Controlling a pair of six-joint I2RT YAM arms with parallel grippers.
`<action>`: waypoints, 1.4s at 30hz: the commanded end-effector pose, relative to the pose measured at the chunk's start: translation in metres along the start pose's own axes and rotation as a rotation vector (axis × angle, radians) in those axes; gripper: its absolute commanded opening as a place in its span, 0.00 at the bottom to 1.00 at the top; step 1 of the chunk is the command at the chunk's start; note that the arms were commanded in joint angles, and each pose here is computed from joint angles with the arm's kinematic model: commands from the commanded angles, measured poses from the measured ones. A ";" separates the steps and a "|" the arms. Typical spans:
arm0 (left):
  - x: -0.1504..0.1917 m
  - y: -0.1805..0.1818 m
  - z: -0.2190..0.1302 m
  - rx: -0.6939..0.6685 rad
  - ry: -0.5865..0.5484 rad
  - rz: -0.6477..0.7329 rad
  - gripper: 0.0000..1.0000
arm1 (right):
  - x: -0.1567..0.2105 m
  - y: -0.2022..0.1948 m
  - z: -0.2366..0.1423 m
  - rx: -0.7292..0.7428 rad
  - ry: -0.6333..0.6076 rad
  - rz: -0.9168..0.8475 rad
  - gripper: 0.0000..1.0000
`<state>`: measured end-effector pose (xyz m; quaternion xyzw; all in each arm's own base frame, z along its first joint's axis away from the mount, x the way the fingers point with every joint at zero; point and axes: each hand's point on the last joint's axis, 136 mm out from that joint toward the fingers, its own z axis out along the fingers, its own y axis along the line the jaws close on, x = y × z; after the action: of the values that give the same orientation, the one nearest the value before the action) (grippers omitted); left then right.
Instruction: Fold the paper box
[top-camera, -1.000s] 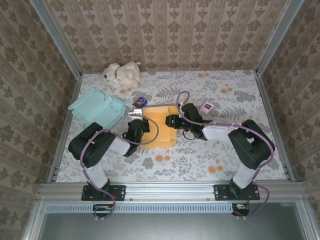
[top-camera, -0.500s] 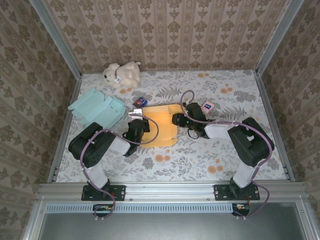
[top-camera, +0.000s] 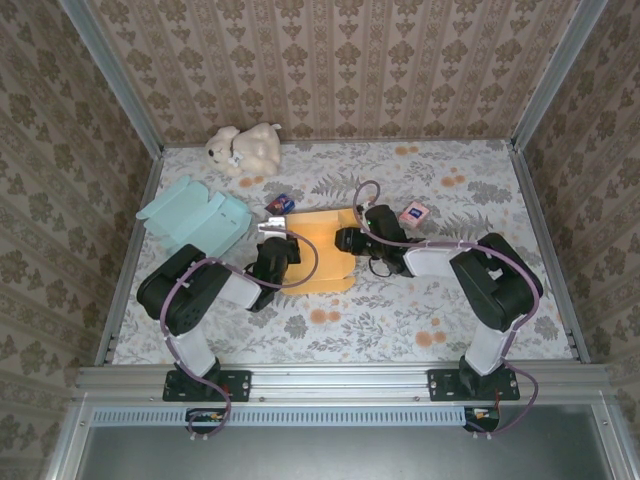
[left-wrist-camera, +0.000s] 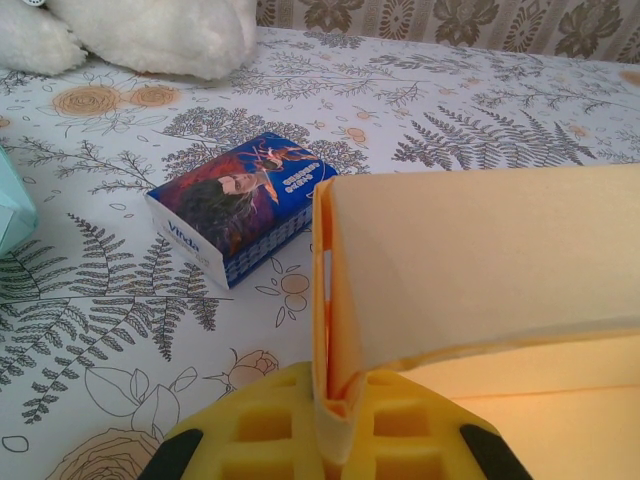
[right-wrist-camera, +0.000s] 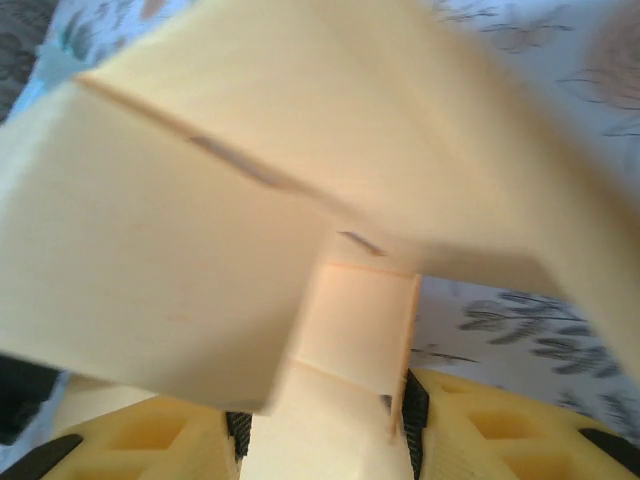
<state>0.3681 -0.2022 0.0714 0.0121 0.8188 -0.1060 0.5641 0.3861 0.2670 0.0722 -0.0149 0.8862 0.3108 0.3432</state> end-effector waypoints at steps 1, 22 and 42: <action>0.018 -0.008 0.002 0.029 0.067 0.004 0.00 | -0.008 0.029 0.004 -0.096 -0.014 -0.022 0.46; 0.020 -0.009 0.001 0.048 0.059 -0.017 0.00 | 0.011 0.014 0.023 -0.020 0.005 -0.020 0.45; 0.005 0.018 -0.005 0.025 0.041 -0.021 0.00 | -0.022 0.035 -0.091 0.092 0.000 -0.285 0.46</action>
<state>0.3706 -0.1915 0.0713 0.0011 0.8198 -0.1267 0.5584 0.3453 0.2576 0.1324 -0.0985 0.8925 0.2636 0.3524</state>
